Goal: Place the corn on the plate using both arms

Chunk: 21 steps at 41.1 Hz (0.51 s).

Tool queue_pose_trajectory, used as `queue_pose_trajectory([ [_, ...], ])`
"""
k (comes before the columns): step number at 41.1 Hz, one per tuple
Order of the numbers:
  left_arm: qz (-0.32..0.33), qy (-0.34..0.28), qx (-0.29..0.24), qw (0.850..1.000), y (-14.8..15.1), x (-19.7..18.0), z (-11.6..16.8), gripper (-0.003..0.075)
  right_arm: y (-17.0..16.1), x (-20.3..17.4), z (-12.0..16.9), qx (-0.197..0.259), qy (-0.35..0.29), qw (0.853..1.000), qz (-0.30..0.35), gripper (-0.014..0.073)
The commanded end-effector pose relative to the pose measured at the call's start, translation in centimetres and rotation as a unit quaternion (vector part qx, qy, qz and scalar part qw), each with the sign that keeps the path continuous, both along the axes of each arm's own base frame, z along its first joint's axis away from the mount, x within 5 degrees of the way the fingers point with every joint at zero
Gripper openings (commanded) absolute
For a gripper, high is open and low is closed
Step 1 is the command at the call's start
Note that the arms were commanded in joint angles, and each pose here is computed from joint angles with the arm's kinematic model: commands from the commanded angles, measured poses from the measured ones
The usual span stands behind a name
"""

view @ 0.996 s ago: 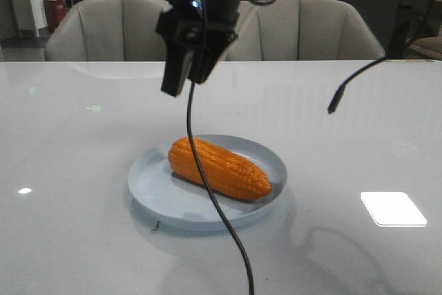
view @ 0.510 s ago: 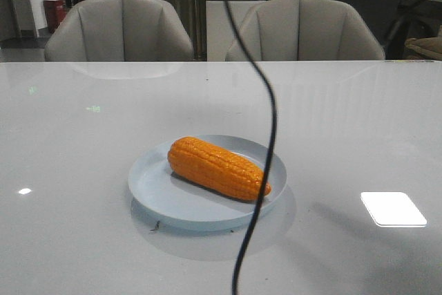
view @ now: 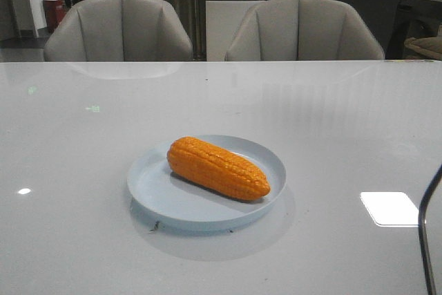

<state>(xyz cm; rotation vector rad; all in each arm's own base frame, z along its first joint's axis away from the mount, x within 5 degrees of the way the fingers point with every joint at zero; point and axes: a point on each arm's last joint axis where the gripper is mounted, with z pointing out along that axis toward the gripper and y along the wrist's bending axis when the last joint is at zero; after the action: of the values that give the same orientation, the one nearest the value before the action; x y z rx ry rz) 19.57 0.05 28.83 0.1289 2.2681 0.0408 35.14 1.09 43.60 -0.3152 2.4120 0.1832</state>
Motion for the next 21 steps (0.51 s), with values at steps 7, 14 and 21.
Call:
queue_pose_trajectory([
  [7,0.006,-0.067,-0.008,0.998,0.0,0.4,2.0,0.04,-1.7,-8.9,-1.3,0.01,-0.102,0.992,-0.067,0.051],
  [14,0.006,-0.068,-0.008,0.998,0.0,0.4,2.0,0.04,-1.6,-14.3,-6.4,0.013,-0.112,0.989,-0.094,0.051],
  [21,0.006,-0.068,-0.008,0.998,0.0,0.4,2.0,0.04,-1.3,-18.6,-9.8,0.014,-0.121,0.987,-0.102,0.051],
])
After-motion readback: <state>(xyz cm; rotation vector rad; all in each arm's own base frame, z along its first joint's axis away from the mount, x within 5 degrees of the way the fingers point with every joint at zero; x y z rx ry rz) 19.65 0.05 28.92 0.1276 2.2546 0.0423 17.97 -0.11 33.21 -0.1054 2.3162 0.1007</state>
